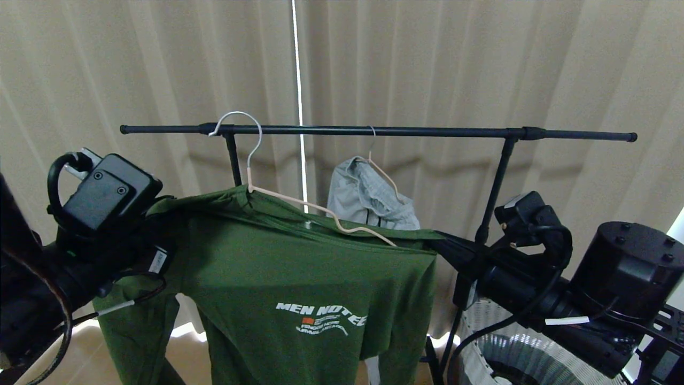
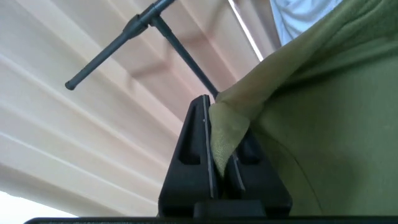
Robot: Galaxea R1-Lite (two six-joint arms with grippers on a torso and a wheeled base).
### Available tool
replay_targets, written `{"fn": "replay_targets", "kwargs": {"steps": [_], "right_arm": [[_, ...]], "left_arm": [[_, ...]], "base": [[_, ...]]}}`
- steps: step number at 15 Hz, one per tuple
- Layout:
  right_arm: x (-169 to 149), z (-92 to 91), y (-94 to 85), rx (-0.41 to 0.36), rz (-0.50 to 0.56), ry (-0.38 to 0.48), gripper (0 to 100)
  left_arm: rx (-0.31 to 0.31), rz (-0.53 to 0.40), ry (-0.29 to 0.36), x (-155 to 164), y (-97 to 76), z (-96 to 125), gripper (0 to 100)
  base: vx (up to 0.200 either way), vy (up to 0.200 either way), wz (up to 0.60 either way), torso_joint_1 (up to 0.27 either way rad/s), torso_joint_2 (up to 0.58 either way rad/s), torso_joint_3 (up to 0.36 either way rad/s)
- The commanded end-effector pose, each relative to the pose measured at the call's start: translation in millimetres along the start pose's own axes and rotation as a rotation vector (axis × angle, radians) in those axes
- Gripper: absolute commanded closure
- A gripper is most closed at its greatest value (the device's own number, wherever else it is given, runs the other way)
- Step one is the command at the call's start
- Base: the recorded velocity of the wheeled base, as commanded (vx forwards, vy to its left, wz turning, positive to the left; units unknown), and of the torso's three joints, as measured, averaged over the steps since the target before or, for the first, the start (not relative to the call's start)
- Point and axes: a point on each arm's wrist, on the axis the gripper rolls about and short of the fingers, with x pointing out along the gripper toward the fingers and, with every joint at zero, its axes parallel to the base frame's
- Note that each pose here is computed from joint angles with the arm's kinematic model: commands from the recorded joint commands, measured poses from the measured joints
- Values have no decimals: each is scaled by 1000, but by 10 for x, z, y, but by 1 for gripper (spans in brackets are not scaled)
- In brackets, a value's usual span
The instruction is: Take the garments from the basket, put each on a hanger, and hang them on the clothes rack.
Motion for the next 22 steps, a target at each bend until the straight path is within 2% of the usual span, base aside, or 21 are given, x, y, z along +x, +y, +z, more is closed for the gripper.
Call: {"fn": "replay_targets", "kwargs": {"steps": [1,4,8,9,11,12,15,16,17,19,22], "right_arm": [[30,50,55,-15,23,-16,100],[38,85,101,-68,44,13,100],[40,147,233,-88,97,47,100],[27,109,264,-91,110,63,0],[5,83,265,-95,112,72,0],[-17,107,262,-112,114,59,0],[-91,219,260,-168,156,9,0],[-95,251,263,-213,174,-7,0],[-44,306,268,-298,173,-32,0],[61,431,288,-383,172,-27,0],[254,636,317,-438,148,-31,0]], "left_arm": [[9,-15,21,29,-54,-62,100],[13,-23,21,48,-82,-70,100],[16,-50,20,55,-144,-69,100],[11,-47,18,52,-141,-66,100],[0,-32,1,39,-131,-64,100],[-21,-15,-21,28,-132,-71,100],[-56,-4,-29,27,-140,-90,100],[-64,-5,-30,22,-142,-90,100],[-73,-9,-33,15,-149,-90,100],[-93,-34,-48,-10,-200,-62,100],[-121,-85,-83,-55,-297,13,100]], "base": [[0,0,0,0,0,0],[0,0,0,0,0,0],[0,0,0,0,0,0],[0,0,0,0,0,0],[0,0,0,0,0,0],[0,0,0,0,0,0],[0,0,0,0,0,0],[0,0,0,0,0,0],[0,0,0,0,0,0],[0,0,0,0,0,0],[0,0,0,0,0,0]]}}
